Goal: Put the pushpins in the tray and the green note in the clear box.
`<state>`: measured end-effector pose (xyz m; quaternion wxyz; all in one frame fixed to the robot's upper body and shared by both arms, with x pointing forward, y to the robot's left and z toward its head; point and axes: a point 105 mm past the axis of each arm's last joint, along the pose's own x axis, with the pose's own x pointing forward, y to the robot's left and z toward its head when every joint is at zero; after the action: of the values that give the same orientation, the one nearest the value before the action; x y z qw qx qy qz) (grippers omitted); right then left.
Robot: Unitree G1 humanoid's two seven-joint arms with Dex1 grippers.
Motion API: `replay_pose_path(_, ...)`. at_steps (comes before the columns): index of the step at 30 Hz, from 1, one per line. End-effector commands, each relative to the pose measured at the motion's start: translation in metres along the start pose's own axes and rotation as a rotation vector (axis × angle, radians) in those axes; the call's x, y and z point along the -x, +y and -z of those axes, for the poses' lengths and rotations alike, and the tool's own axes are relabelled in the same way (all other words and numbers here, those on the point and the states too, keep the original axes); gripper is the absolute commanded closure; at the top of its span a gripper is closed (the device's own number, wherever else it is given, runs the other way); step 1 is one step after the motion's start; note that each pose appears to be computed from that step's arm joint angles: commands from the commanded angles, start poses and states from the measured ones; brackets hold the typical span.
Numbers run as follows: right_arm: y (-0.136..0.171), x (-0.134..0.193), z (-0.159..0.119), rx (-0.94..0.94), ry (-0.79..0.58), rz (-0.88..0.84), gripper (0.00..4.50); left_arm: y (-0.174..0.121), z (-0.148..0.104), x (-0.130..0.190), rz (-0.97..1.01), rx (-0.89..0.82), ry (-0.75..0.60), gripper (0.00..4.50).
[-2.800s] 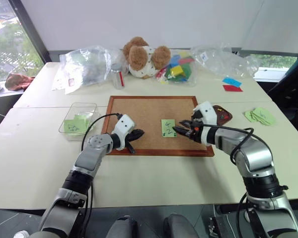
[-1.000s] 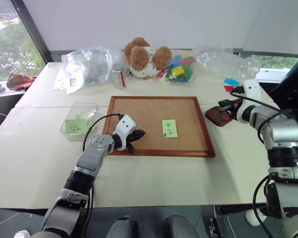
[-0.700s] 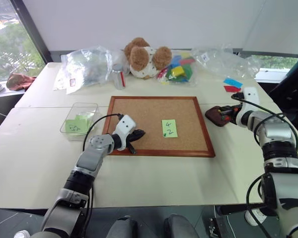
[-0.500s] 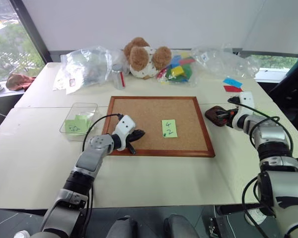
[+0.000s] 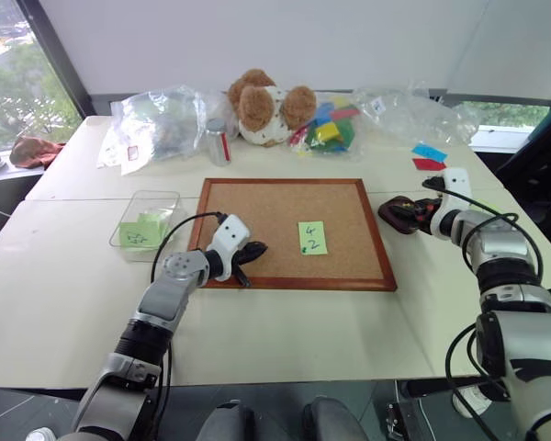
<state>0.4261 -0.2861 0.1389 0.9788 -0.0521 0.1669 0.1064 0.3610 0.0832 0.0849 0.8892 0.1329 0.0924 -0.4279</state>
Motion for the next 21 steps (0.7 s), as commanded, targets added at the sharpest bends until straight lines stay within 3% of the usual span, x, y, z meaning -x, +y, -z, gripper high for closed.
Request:
replay_pose_path(1,-0.003,0.010,-0.034,0.006,-0.099,-0.006,0.79,-0.013,0.032,-0.003,0.042,0.040,0.115,4.25)
replay_pose_path(5,0.004,0.015,-0.041,0.017,-0.109,-0.043,0.79,-0.015,0.031,-0.005,0.048,0.039,0.111,4.25)
replay_pose_path(7,0.023,0.021,-0.050,0.052,-0.132,-0.126,0.79,-0.015,0.031,-0.005,0.049,0.038,0.109,4.25)
replay_pose_path(11,0.078,0.041,-0.061,0.127,-0.177,-0.322,0.79,-0.014,0.030,-0.005,0.047,0.039,0.108,4.25)
replay_pose_path(15,0.137,0.055,-0.047,0.157,-0.170,-0.474,0.79,-0.013,0.030,-0.004,0.043,0.041,0.108,4.25)
replay_pose_path(18,0.160,0.057,-0.036,0.153,-0.151,-0.499,1.65,-0.011,0.031,-0.004,0.039,0.043,0.110,4.25)
replay_pose_path(20,0.174,0.053,-0.023,0.163,-0.124,-0.502,2.59,-0.011,0.031,-0.004,0.039,0.042,0.111,4.25)
replay_pose_path(21,0.180,0.052,-0.018,0.174,-0.111,-0.504,2.59,-0.010,0.031,-0.004,0.039,0.042,0.111,4.25)
